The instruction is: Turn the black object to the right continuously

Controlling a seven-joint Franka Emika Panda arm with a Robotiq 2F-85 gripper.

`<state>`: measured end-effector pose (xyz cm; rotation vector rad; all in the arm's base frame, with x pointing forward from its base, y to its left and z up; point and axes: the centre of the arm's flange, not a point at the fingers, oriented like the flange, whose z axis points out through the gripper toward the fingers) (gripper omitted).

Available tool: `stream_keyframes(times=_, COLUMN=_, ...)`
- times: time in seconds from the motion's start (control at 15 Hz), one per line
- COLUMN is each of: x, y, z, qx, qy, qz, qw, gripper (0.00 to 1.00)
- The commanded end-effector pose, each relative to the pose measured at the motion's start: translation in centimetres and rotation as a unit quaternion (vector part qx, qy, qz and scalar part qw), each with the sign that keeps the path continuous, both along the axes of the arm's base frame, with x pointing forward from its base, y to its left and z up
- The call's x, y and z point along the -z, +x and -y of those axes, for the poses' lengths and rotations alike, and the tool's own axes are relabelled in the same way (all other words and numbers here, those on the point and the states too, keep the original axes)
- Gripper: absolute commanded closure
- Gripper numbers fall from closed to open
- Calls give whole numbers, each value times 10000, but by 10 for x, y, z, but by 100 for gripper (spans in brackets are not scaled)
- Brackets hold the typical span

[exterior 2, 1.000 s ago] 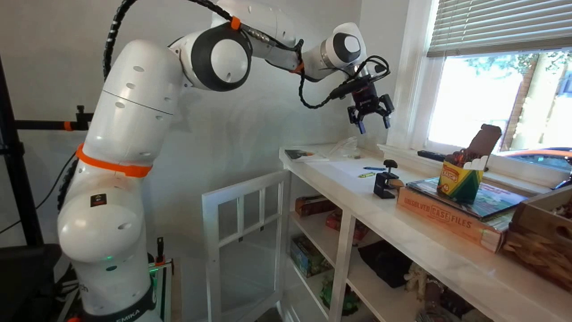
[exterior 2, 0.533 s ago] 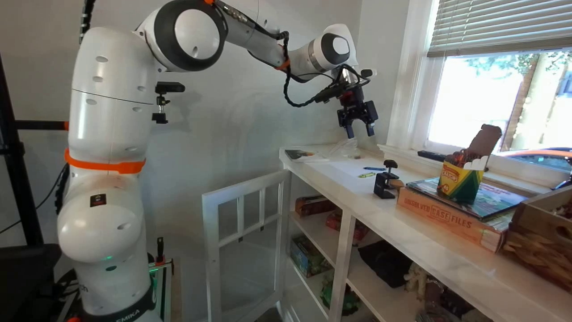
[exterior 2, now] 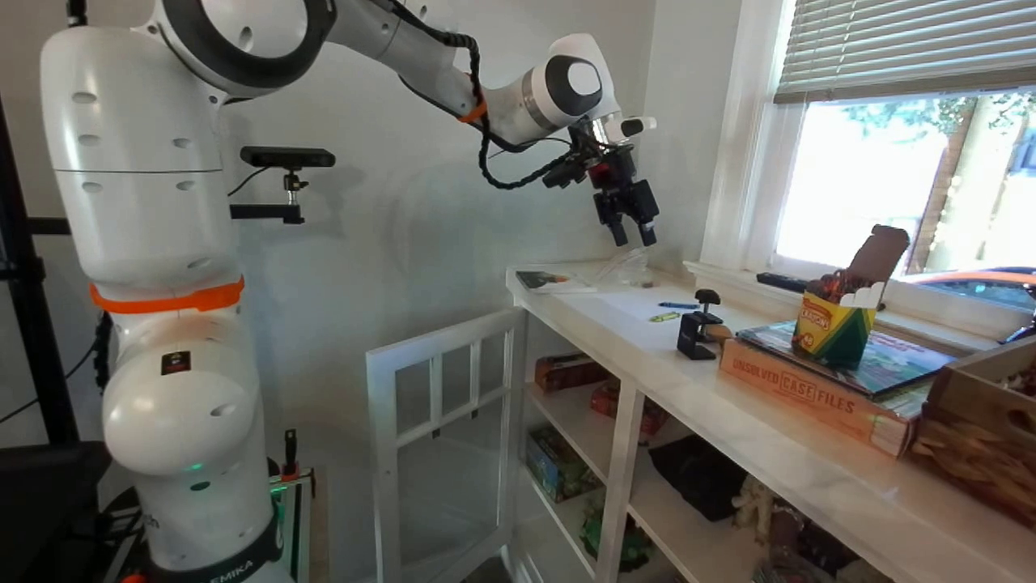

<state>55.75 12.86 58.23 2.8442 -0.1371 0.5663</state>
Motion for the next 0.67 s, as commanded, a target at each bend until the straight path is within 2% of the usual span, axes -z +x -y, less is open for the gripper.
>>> stream_keyframes(times=0.0, x=11, y=-39, z=14, qx=179, qy=9, qz=269, qw=9995, gripper=0)
stream_keyframes(times=0.07, x=2, y=-13, z=5, qx=68, qy=26, qz=90, qw=9999, gripper=0)
stream_keyframes(times=0.27, x=2, y=-24, z=11, qx=115, qy=29, qz=135, qw=9998, gripper=0)
stream_keyframes(times=0.6, x=3, y=-26, z=11, qx=140, qy=36, qz=139, qw=9998, gripper=0)
